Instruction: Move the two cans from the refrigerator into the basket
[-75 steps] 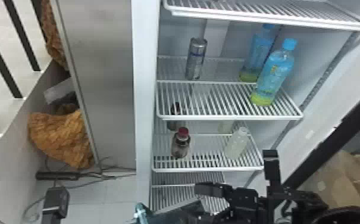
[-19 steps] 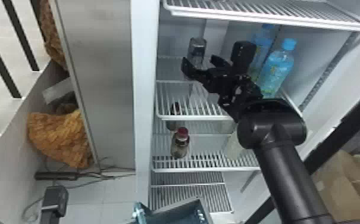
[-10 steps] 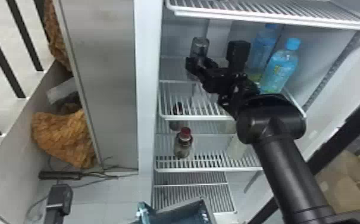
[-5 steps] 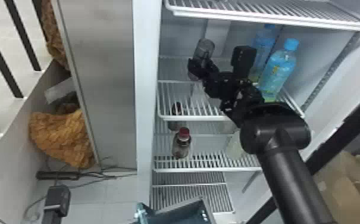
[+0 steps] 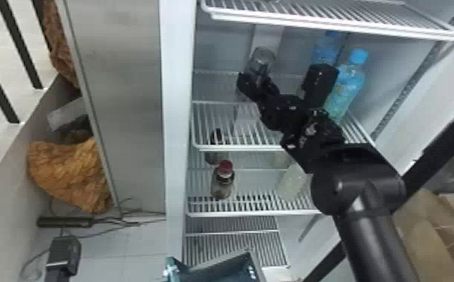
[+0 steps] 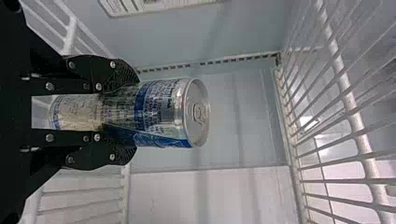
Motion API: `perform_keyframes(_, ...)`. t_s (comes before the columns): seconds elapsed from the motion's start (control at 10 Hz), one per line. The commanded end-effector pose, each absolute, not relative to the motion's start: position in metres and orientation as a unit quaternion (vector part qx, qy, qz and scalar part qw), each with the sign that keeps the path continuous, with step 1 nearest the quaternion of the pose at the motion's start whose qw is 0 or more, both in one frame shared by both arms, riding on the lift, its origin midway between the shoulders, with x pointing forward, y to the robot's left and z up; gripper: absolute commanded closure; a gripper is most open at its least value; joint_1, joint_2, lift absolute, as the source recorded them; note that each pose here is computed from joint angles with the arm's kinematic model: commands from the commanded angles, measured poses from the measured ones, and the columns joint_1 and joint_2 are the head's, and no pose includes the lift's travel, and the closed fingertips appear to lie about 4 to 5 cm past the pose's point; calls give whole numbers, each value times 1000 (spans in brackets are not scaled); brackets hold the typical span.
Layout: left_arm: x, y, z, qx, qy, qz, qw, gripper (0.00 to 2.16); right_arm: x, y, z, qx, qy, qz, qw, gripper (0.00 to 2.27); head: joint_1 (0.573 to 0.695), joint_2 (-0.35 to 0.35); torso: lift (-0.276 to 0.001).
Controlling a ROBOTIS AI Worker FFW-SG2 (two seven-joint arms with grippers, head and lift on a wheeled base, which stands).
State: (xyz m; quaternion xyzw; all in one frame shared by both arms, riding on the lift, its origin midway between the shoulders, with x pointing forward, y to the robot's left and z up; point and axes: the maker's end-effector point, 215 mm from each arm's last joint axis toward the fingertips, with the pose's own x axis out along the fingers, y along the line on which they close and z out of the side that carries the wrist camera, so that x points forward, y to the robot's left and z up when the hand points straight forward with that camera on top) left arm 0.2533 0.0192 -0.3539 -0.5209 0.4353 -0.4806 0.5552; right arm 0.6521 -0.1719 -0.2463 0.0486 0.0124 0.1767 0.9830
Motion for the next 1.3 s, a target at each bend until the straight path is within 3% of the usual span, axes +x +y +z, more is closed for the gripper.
perform_keyframes(0.0, 251, 19, -354, -522, 436, -481, 553, 1197, 636, -170, -250, 56, 16, 184, 981, 1208, 695, -186, -35)
perform_keyframes(1.2, 251, 19, -353, -531, 432, -478, 551, 1197, 497, -167, -226, 90, 10, 243, 966, 1208, 695, -215, -35)
